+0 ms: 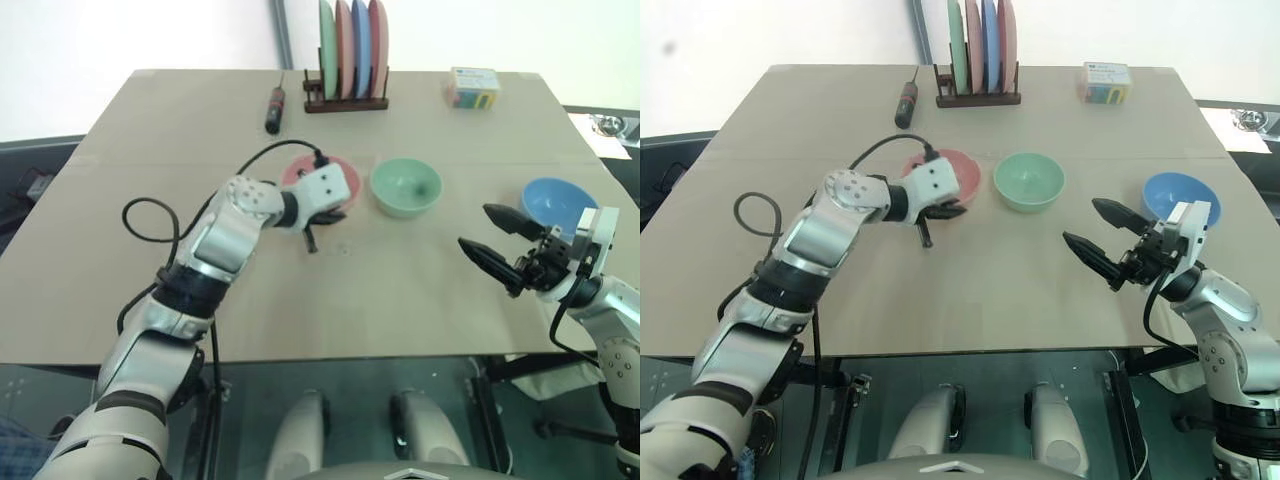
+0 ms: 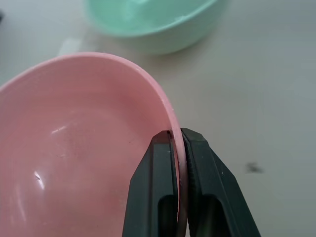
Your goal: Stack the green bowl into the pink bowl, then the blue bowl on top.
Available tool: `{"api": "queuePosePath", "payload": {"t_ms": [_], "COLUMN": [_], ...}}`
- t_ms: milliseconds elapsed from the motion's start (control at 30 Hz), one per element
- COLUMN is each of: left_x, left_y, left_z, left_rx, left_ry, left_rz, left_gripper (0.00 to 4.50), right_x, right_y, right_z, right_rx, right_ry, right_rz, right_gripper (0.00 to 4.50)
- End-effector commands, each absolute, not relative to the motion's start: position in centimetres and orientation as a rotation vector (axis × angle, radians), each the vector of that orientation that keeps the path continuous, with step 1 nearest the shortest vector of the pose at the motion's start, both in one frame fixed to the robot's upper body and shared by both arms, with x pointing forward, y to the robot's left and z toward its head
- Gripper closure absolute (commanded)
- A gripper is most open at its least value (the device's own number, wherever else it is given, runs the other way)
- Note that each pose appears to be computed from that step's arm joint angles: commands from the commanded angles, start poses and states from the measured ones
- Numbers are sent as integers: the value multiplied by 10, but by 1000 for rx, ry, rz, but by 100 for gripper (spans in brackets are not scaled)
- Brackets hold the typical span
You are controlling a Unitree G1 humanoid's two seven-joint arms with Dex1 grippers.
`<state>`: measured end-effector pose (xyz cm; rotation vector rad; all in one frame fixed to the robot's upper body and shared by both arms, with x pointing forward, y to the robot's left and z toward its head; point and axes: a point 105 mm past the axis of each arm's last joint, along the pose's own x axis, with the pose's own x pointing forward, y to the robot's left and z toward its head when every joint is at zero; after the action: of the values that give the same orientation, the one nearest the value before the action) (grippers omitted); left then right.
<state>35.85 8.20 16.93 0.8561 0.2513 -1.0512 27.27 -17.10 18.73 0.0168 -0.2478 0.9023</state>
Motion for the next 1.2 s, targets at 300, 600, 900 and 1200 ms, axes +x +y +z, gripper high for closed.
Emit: {"api": "queuePosePath", "payload": {"t_ms": [300,600,900,1200], "left_x": [300,313,289,300], "left_y": [44,38,59,146], "left_z": [165,174,221,234], "left_rx": [987,943,520,76], "left_ry": [201,127,-70,-231], "left_rz": [-1354,-1314,-1368,-937], "left_gripper": [445,57,4,4], "right_x": [269,267,276,330], "right_y": [-177,-178,-178,-166], "right_z": [194,194,180,176], "right_rx": [-17,-20,-85,-361], "right_ry": [-279,-275,-89,108], "right_rz": [867,855,884,956], "right_gripper": [36,36,36,36]}}
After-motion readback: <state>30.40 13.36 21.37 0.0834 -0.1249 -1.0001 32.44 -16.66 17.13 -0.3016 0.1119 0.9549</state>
